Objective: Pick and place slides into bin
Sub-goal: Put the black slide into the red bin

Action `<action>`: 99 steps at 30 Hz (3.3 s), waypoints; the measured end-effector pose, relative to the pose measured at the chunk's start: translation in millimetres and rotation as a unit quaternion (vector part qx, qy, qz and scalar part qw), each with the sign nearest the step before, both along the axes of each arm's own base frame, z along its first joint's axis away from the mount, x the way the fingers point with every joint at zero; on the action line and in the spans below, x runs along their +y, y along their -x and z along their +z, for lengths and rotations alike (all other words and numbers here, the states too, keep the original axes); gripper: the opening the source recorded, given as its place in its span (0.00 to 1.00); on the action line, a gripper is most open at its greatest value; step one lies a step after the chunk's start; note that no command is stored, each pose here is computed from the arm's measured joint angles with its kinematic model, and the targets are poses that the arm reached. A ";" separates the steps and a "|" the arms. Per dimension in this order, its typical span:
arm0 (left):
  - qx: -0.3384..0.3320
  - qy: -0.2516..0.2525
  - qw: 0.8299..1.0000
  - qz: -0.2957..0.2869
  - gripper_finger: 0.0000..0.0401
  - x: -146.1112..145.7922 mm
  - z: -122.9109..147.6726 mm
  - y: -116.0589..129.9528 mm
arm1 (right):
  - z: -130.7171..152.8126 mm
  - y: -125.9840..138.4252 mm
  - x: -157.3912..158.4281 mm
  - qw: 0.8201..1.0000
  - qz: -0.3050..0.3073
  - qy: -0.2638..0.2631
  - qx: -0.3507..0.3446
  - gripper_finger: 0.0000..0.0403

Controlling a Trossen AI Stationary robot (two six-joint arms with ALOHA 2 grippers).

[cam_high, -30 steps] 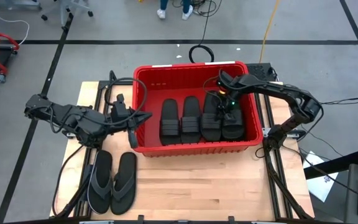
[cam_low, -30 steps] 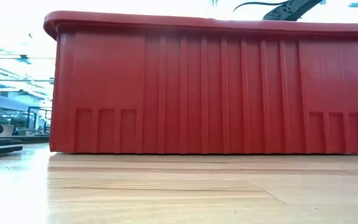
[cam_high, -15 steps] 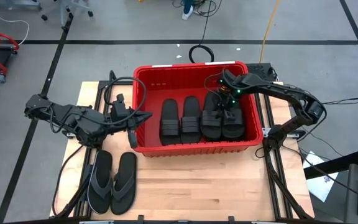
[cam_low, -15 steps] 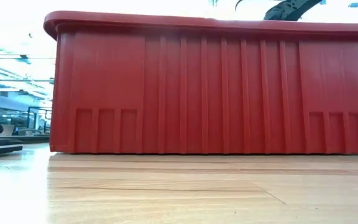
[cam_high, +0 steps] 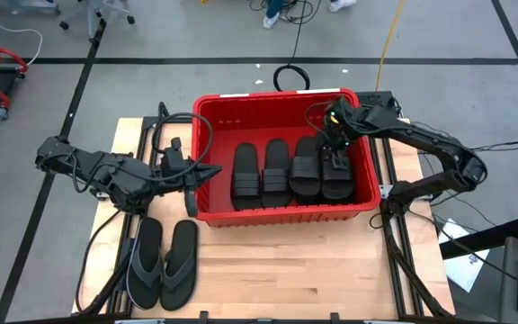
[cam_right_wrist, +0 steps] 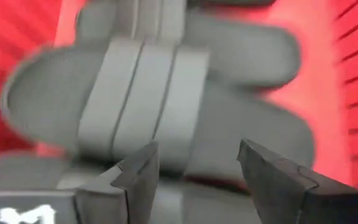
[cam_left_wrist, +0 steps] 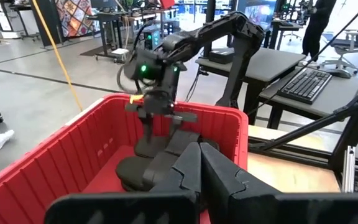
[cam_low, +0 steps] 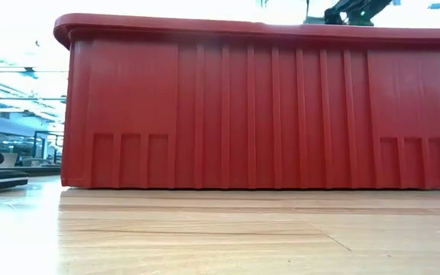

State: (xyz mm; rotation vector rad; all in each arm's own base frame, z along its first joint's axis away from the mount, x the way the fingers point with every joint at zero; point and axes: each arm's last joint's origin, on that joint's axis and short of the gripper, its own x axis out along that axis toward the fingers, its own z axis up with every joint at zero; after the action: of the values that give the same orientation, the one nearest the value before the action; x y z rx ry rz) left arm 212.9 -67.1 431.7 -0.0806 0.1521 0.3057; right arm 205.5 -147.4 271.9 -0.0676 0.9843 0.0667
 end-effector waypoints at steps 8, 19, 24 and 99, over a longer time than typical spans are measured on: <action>0.000 0.000 1.000 0.000 0.02 0.0 -0.1 0.0 | 38.3 -12.6 7.8 0.986 -0.016 0.021 -0.166 0.30; 0.000 0.003 1.000 0.002 0.02 0.1 -0.2 0.0 | -4.2 -60.3 26.9 0.992 0.052 -0.039 -0.105 0.00; -0.004 0.018 1.000 0.005 0.02 0.2 -0.5 0.0 | -21.9 -81.5 39.6 0.991 0.086 -0.048 -0.092 0.00; 0.170 0.275 0.935 -0.142 0.00 -111.4 -142.6 67.0 | 101.7 33.8 183.6 0.902 0.075 -0.240 -0.350 0.00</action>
State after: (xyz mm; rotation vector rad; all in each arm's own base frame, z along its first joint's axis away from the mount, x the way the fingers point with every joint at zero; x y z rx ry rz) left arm 145.9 -178.5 289.1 -0.5597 0.5873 -0.0239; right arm 171.8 36.2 373.6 0.2735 0.2178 0.3980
